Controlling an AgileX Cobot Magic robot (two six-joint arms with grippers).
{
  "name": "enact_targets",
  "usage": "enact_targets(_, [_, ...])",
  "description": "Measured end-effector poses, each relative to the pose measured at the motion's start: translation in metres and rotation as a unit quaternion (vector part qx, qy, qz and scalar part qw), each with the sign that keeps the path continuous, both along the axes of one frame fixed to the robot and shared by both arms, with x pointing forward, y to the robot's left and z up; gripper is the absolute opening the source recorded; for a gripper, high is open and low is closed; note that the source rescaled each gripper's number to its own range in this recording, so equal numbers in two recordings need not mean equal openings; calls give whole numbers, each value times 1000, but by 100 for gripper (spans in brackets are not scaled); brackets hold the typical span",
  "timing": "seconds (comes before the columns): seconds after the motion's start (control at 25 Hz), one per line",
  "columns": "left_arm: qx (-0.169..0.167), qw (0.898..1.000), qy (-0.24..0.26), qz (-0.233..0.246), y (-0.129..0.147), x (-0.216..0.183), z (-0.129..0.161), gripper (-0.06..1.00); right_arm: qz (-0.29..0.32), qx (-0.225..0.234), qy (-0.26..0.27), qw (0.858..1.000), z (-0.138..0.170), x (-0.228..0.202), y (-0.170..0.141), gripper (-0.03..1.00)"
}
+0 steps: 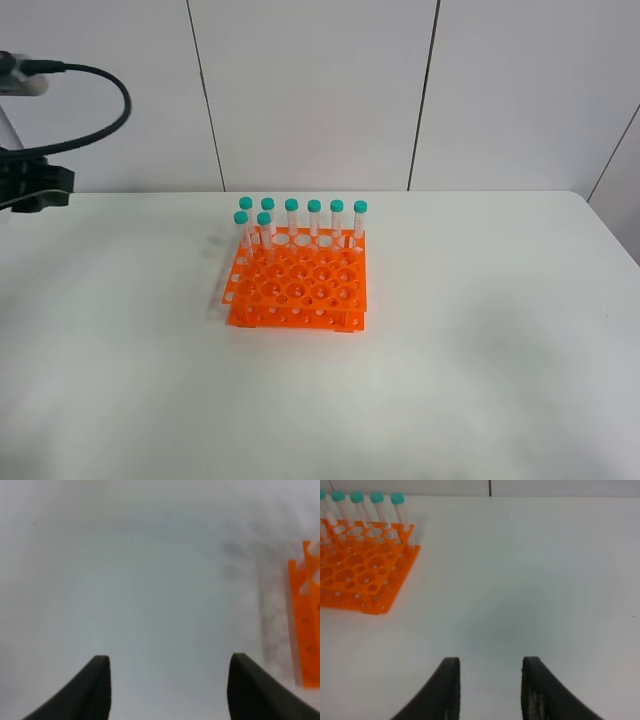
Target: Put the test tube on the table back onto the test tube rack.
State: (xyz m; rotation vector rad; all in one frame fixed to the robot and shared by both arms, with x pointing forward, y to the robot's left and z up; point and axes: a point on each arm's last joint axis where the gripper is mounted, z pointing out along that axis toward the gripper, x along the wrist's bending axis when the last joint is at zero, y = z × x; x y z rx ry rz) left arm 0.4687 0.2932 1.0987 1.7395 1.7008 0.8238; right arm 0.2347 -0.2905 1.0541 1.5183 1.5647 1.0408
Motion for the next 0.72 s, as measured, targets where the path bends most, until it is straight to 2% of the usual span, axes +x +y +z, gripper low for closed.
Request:
enact_targets(0.24, [-5,1000,-11,14,6,-75,27,100,0,0,0,1000,0,0,0,41])
enact_targets(0.36, [-9,999,-25,19,9,-114,32,100,0,0,0,1000,0,0,0,41])
enact_targets(0.56, [-29,997,-74,17,11,-170,22,100,0,0,0,1000,0,0,0,41])
enact_targets(0.72, [-32,997,-71,16,12,-196,-1,100,0,0,0,1000,0,0,0,41])
